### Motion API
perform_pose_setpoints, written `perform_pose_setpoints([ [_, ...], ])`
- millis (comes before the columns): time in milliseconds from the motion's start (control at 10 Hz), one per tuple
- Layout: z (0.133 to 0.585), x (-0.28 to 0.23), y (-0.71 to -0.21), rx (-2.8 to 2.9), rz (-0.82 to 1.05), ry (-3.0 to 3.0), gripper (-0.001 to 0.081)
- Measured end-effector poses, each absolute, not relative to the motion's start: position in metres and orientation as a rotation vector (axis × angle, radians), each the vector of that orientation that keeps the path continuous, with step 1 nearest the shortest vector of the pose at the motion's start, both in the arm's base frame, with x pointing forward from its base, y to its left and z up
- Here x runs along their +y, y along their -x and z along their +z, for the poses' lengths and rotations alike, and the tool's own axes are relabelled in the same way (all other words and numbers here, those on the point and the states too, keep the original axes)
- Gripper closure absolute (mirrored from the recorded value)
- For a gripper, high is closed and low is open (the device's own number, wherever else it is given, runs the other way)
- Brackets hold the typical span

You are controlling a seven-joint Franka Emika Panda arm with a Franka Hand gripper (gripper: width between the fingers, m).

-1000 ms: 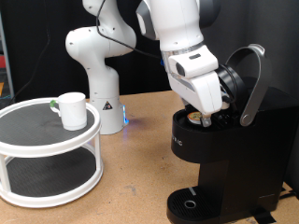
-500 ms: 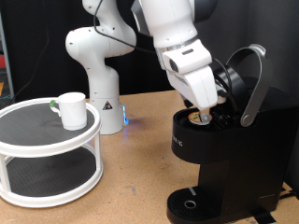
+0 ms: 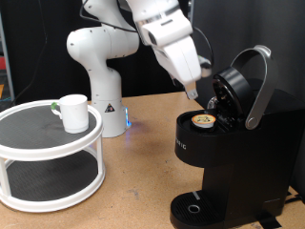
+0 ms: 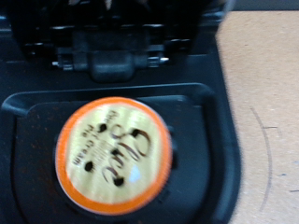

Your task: Make a cup of coffee with the keurig machine

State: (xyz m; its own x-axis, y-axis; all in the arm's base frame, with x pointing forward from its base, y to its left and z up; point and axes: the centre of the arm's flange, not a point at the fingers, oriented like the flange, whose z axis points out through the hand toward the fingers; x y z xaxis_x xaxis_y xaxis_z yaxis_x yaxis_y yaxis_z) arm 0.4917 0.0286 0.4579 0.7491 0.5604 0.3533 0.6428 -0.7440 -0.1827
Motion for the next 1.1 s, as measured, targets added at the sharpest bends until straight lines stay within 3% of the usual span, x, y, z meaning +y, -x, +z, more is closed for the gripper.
perform_pose_setpoints([
  [500, 0.469, 0.020, -0.490, -0.872, -0.441, 2.633, 0.0008],
  [1100, 0.538, 0.010, -0.487, -0.854, -0.489, 2.538, 0.0008],
])
